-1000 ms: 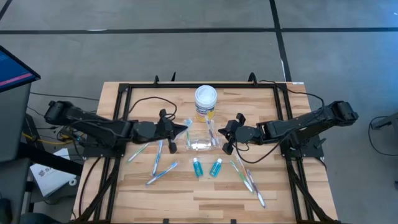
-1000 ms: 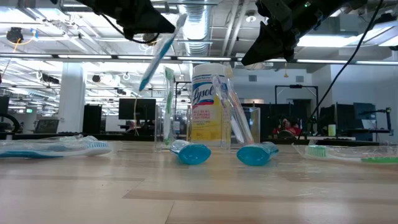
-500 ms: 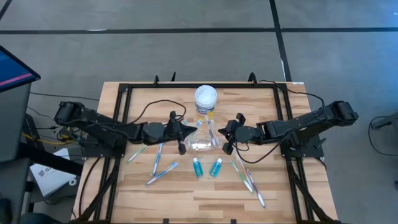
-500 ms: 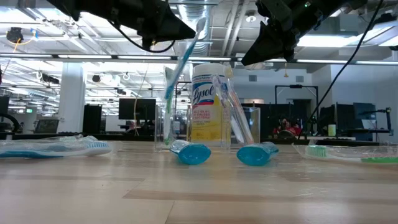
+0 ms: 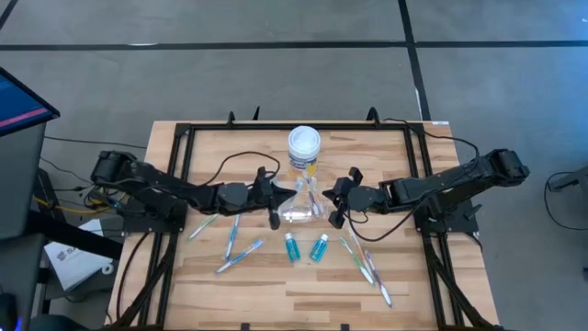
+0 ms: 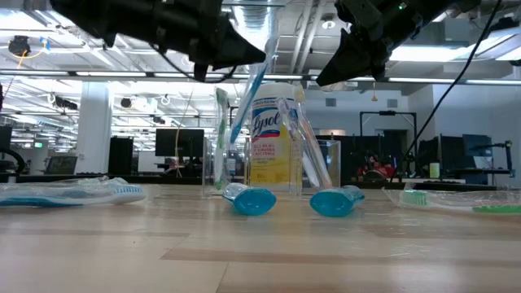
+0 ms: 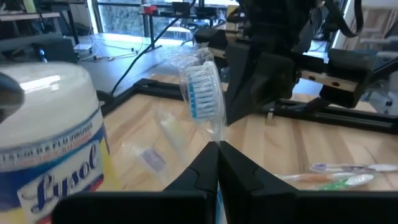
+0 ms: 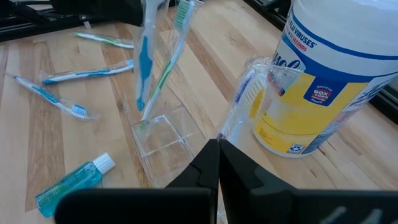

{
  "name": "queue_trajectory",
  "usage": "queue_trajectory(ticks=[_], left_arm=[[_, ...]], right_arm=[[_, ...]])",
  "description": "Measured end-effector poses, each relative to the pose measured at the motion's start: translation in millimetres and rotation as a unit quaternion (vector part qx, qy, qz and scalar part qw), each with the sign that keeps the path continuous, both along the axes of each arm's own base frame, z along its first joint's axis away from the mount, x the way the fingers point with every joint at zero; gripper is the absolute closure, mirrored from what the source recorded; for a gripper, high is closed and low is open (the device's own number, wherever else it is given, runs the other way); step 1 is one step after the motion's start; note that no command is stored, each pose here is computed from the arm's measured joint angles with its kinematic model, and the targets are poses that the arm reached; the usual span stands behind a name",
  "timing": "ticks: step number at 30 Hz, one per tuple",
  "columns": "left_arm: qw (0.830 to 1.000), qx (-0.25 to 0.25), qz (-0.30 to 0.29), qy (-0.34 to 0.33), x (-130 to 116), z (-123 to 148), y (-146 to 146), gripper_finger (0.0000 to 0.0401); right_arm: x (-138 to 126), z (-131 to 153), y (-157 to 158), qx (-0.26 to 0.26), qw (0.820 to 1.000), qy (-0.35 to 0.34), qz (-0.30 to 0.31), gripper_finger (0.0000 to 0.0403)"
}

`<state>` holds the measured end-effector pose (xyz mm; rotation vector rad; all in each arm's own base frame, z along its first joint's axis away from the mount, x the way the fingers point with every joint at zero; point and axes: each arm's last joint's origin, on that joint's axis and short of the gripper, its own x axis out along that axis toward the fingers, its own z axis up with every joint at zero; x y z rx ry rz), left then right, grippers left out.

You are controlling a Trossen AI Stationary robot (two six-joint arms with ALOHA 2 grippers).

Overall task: Pick & Place toothbrushing station
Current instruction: Put the left blue toothbrush into the transparent organizer

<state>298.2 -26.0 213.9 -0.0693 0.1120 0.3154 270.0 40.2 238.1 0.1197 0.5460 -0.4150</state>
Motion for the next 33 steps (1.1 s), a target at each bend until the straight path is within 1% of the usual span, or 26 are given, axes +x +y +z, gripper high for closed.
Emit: queue_trajectory(ticks=[6, 10, 13, 20, 24, 27, 33], left_arm=[[0.999, -0.029, 0.013, -0.042, -21.2, -21.8, 7.6, 0.0401], [0.996, -0.038, 0.021, -0.074, -33.8, -30.1, 9.9, 0.0401], [0.995, -0.046, 0.027, -0.083, -40.2, -35.9, 10.8, 0.0401], [0.994, -0.049, 0.037, -0.089, -41.7, -37.4, 11.4, 0.0401], [0.994, -0.057, 0.038, -0.084, -38.8, -45.0, 11.1, 0.0401], [0.995, -0.058, 0.040, -0.071, -35.5, -55.9, 10.8, 0.0401], [0.994, -0.067, 0.048, -0.072, -32.4, -66.0, 10.8, 0.0401]], right_arm=[[0.0, 0.0, -0.2, 0.000, 1.000, 0.000, 0.000, 0.0403], [0.1, 0.1, -0.2, 0.000, 1.000, 0.000, 0.000, 0.0403], [0.1, 0.1, -0.2, 0.000, 1.000, -0.001, -0.001, 0.0403], [0.5, 0.3, -1.9, 0.000, 1.000, -0.002, -0.004, 0.0403], [0.5, 0.3, -1.9, 0.000, 1.000, -0.002, -0.004, 0.0403], [0.5, 0.3, -1.9, 0.000, 1.000, -0.002, -0.004, 0.0403], [0.3, 0.1, -1.9, 0.000, 1.000, 0.000, -0.004, 0.0403]])
